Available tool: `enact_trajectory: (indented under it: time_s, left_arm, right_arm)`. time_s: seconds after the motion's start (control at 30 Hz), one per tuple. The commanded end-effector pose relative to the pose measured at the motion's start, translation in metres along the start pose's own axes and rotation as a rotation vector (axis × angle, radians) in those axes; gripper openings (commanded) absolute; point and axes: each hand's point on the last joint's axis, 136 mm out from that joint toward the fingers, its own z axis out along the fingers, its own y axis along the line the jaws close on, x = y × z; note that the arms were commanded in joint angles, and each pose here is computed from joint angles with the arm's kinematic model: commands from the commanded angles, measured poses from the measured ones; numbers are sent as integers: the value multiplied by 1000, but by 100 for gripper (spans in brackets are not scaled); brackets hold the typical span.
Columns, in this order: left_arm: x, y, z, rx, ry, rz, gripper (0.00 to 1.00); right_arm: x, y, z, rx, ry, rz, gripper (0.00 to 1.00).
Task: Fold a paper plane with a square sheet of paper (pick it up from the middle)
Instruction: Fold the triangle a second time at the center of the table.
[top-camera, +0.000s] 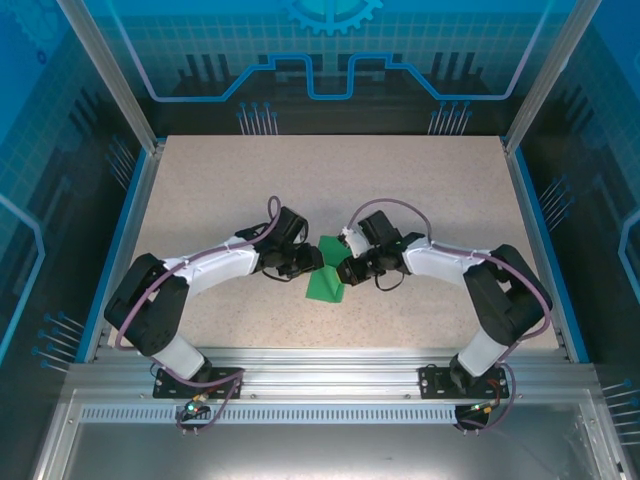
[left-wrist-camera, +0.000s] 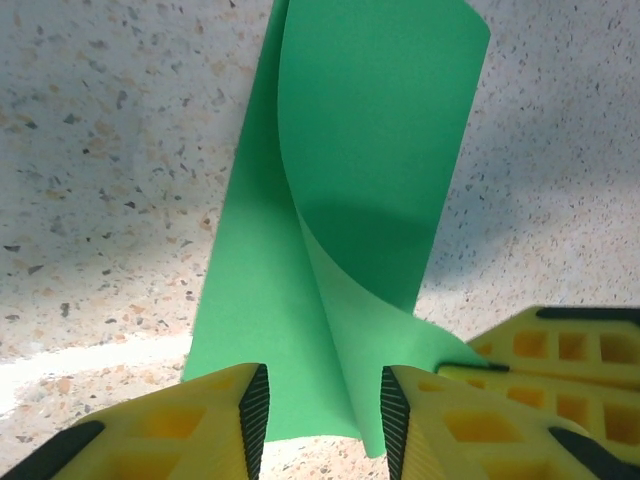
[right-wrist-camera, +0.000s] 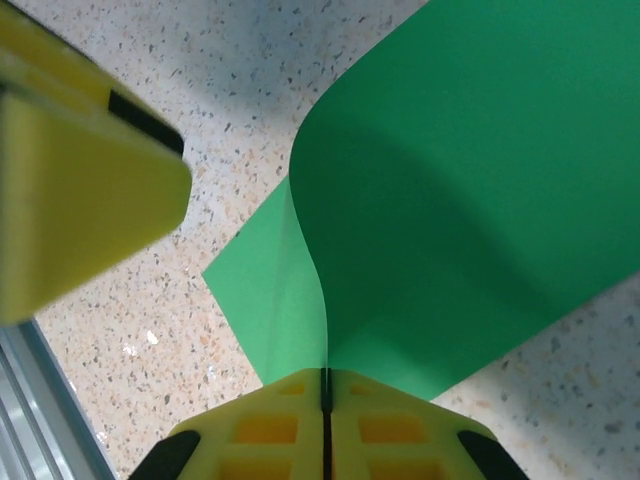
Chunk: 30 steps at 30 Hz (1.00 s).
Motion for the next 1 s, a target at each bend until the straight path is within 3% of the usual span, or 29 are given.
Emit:
enact_trajectory:
  time_s: [0.0, 0.53, 0.97]
  left_arm:
    - [6, -7, -5, 29, 5, 12, 38]
    - [19, -4, 4, 8, 32, 15, 33]
    - [23, -5, 12, -4, 50, 22, 32]
  right_arm:
    - [2, -4, 0, -14, 44, -23, 8]
    - [-8, -14, 10, -25, 100, -102, 11]
    - [-9, -34, 15, 73, 111, -85, 11]
